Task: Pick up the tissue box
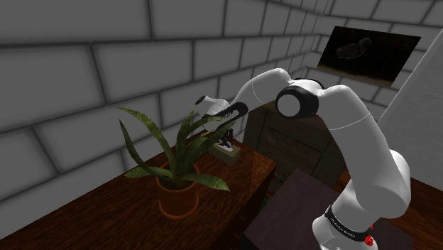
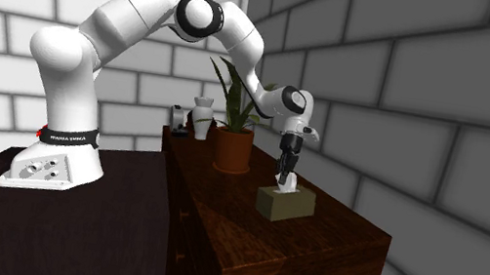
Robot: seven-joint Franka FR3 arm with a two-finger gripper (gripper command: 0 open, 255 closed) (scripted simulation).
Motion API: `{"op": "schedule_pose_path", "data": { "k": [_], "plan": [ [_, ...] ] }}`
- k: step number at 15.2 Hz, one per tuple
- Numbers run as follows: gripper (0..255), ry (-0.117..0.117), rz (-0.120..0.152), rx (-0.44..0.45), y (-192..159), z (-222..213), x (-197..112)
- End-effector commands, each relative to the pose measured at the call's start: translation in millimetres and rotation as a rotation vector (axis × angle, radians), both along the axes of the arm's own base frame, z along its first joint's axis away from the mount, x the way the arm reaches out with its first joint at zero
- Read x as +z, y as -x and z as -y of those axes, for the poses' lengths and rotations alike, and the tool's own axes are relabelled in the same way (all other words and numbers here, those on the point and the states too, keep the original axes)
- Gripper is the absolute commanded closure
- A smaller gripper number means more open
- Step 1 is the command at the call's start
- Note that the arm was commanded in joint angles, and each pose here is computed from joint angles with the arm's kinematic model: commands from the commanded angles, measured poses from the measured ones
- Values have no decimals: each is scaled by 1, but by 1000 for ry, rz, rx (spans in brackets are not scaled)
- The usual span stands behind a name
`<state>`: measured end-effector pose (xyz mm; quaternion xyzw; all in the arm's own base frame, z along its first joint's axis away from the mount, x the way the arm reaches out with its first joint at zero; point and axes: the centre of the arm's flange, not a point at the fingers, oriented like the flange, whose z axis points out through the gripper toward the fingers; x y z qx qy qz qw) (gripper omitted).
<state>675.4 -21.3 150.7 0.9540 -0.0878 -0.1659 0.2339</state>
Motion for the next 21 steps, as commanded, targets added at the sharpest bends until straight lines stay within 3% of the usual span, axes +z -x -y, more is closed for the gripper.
{"op": "schedule_pose_path", "data": {
  "k": [1, 7, 21],
  "plan": [
    [255, -1, 0, 0, 0, 0, -1],
    [255, -1, 0, 0, 0, 0, 0],
    [255, -1, 0, 0, 0, 0, 74]
  ]
}}
